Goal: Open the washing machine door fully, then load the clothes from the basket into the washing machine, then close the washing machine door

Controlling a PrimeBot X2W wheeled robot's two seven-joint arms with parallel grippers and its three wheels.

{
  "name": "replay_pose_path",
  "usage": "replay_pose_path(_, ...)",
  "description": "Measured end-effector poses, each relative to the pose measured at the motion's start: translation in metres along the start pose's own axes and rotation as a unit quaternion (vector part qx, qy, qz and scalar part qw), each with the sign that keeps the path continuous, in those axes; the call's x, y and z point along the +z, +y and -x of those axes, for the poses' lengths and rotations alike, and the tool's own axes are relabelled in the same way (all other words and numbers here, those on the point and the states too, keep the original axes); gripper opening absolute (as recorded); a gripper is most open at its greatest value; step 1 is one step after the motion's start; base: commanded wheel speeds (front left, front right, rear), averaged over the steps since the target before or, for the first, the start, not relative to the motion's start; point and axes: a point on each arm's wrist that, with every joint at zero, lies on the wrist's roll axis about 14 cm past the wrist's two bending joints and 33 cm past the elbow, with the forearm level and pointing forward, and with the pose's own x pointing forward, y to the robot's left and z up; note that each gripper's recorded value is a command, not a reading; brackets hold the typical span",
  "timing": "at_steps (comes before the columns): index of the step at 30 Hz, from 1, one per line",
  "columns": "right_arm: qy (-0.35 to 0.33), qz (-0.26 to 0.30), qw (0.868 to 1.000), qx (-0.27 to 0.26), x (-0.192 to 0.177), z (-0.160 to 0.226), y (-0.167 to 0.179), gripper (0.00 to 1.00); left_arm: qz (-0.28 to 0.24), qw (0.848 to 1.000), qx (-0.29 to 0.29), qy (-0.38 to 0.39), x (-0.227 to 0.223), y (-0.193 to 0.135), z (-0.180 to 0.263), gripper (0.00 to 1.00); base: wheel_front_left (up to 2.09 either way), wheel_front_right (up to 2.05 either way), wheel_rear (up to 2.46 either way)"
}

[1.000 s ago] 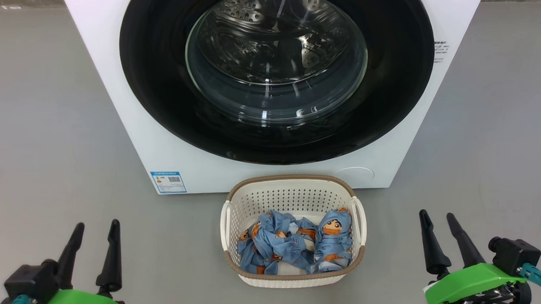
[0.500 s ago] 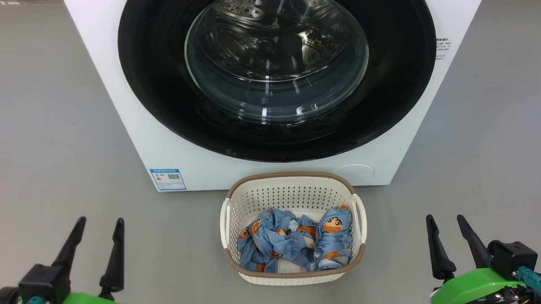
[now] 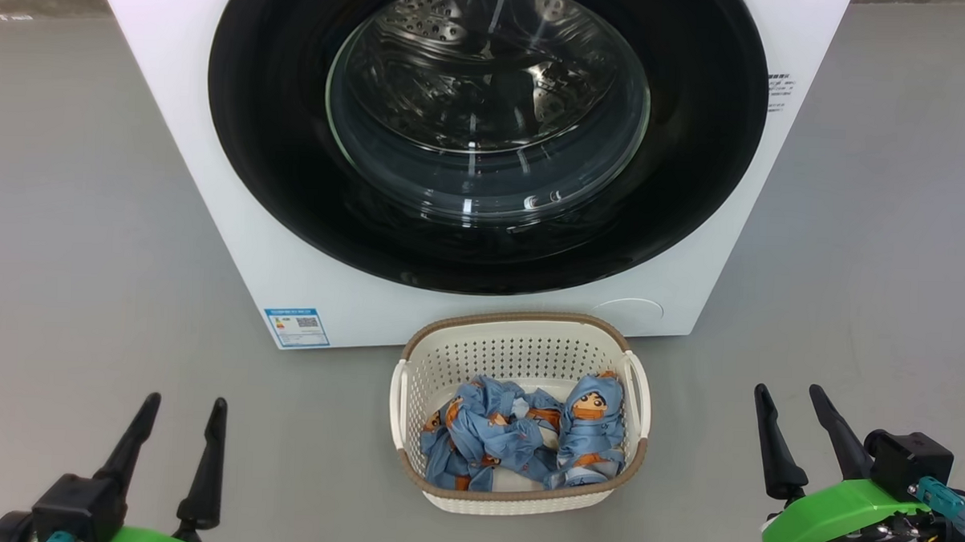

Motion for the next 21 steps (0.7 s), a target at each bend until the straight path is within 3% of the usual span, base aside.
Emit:
replay_pose_path(12,0.002,-0.001,1.000,-0.001,-0.002,-0.001,0.000,1.00,-0.013,1.000,0.016,0.023,-0.014,0.009,0.003,1.00,0.07,0.07,-0.14)
replay_pose_path(21,0.005,-0.002,1.000,0.000,-0.004,-0.002,0.001,1.00,-0.012,0.999,0.018,0.026,-0.017,0.010,0.001,1.00,0.72,0.72,-1.43)
